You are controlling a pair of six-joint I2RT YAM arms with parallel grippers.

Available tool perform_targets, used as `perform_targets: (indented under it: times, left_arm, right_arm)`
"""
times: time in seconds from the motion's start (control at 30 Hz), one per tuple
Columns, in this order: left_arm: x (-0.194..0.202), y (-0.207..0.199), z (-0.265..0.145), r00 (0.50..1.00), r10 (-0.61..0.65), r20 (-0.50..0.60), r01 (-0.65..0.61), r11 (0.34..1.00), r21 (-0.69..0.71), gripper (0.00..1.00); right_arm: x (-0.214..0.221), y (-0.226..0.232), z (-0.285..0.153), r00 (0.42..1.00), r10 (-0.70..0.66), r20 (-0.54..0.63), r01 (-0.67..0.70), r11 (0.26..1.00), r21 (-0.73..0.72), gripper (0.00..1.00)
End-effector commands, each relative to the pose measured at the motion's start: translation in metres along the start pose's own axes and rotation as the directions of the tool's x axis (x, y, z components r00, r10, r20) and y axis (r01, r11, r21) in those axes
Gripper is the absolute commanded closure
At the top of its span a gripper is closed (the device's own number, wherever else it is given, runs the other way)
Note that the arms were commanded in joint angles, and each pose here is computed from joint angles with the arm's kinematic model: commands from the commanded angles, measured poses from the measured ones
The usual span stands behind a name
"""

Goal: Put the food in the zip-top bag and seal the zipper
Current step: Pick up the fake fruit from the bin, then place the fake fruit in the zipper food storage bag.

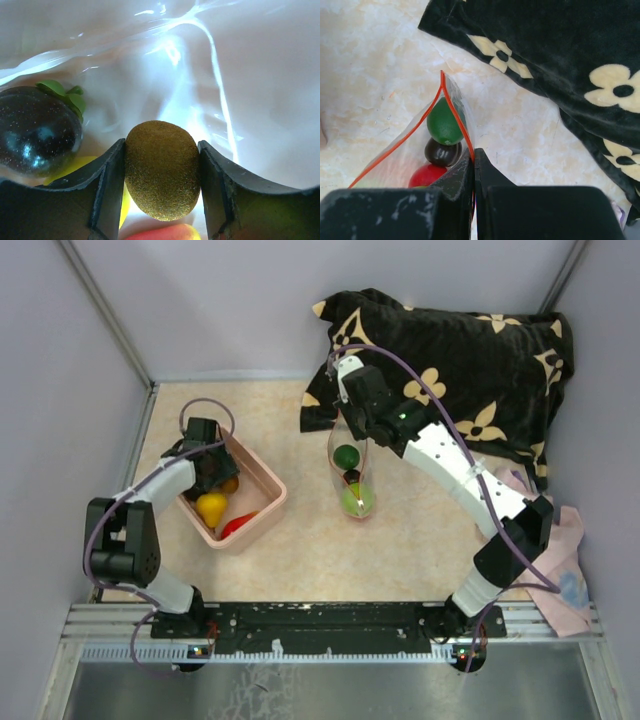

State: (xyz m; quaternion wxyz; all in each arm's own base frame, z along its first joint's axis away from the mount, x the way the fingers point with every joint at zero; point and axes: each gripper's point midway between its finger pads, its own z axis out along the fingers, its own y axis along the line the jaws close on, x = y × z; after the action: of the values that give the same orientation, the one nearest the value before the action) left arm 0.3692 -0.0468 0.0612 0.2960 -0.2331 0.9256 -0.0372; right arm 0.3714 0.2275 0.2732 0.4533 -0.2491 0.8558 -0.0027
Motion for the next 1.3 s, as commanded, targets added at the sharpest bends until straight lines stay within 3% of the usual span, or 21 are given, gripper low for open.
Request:
perform_targets:
  times: [0.0,0.2,0.33,0.7,1.13,1.27]
  left_arm:
    - [-0.018,-0.018,-0.025,0.997,-0.005,0.074,-0.003,0.994,0.112,0.92]
    - [-0.037,-0.037,-0.070,0.987,-0.010,0.162,-0.031,0.969,0.246,0.91]
    - [-0.044,-0.060,-0.111,0.975,-0.001,0.221,-0.087,0.917,0.389,0.90]
    - [-0.040,-0.125,-0.228,0.951,-0.033,0.307,-0.205,0.675,0.708,0.88]
    - [-0.017,-0.207,-0.315,0.940,-0.040,0.338,-0.294,0.404,0.866,0.88]
    - [-0.009,-0.229,-0.321,0.942,-0.031,0.335,-0.302,0.361,0.882,0.88]
  right_arm:
    - [-0.035,-0.017,-0.031,0.992,0.045,0.115,-0.047,0.999,0.012,1.00]
    - [-0.036,-0.016,-0.033,0.992,0.047,0.117,-0.049,0.999,0.015,1.00]
    - [-0.039,-0.014,-0.035,0.991,0.048,0.122,-0.049,0.999,0.009,1.00]
    - [-0.043,0.003,-0.039,0.989,0.063,0.133,-0.059,0.998,-0.032,1.00]
    - [-0.046,0.022,-0.036,0.989,0.070,0.133,-0.061,0.996,-0.071,1.00]
    - [-0.045,0.024,-0.035,0.988,0.075,0.131,-0.065,0.995,-0.079,1.00]
